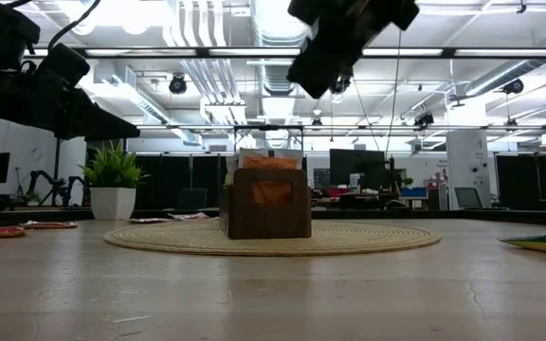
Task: Pick & Place Tea
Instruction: Adjust the wooden organizer on the mat
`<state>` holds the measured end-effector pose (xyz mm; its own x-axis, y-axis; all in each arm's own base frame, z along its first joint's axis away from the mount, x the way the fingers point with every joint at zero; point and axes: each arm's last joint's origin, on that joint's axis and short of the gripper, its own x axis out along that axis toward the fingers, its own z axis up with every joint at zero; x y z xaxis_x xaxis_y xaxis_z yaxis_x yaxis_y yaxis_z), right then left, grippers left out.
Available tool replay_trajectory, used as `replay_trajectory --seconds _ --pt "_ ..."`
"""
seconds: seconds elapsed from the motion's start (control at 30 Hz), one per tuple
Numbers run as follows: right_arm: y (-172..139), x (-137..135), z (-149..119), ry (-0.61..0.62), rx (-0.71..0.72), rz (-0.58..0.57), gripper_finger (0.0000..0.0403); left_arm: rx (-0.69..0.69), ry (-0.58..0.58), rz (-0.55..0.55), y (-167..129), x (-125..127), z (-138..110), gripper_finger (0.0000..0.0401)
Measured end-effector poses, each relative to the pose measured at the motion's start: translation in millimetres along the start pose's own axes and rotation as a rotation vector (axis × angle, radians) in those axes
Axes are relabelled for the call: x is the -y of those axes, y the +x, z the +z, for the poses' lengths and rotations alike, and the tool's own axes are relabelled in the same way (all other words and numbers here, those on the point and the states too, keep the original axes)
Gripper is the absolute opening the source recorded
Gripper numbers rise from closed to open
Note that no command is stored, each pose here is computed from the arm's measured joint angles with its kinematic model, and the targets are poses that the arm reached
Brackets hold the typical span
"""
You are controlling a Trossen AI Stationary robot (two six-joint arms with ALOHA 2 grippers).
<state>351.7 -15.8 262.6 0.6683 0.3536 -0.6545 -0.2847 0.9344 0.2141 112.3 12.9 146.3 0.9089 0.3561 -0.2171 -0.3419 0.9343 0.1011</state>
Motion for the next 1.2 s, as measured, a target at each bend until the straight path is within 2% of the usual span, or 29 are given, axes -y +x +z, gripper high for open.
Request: replay_trajectory --seconds 0.13,0.23,0.37,0.53,0.67,1.0,1.2 --pt "12.9 -25.8 2.1 -0.072 -0.019 0.058 0.0013 0.000 0.000 0.000 0.0 -0.1 0.0 0.0202" --pt "19.3 -34.7 2.0 -0.074 -0.031 0.055 0.0034 0.000 0.000 0.001 0.0 -0.1 0.0 0.0202" --pt "33.9 -40.2 -4.0 -0.041 -0.073 0.067 0.0090 0.000 0.000 0.000 0.0 0.0 0.0 0.0202" --pt "63.3 -42.5 -18.0 -0.036 -0.161 0.009 0.0168 0.000 0.000 0.001 0.0 0.0 0.0 0.0202" --pt "77.5 -40.1 -24.3 0.009 -0.204 0.001 0.0203 0.000 0.000 0.001 0.0 0.0 0.0 0.0202" --pt "80.0 -39.8 -31.2 -0.010 -0.224 0.001 0.0202 0.000 0.000 0.000 0.0 0.0 0.0 0.0202" --pt "80.4 -37.0 -33.3 -0.042 -0.236 -0.105 0.0194 0.000 0.000 0.000 0.0 0.0 0.0 0.0202"
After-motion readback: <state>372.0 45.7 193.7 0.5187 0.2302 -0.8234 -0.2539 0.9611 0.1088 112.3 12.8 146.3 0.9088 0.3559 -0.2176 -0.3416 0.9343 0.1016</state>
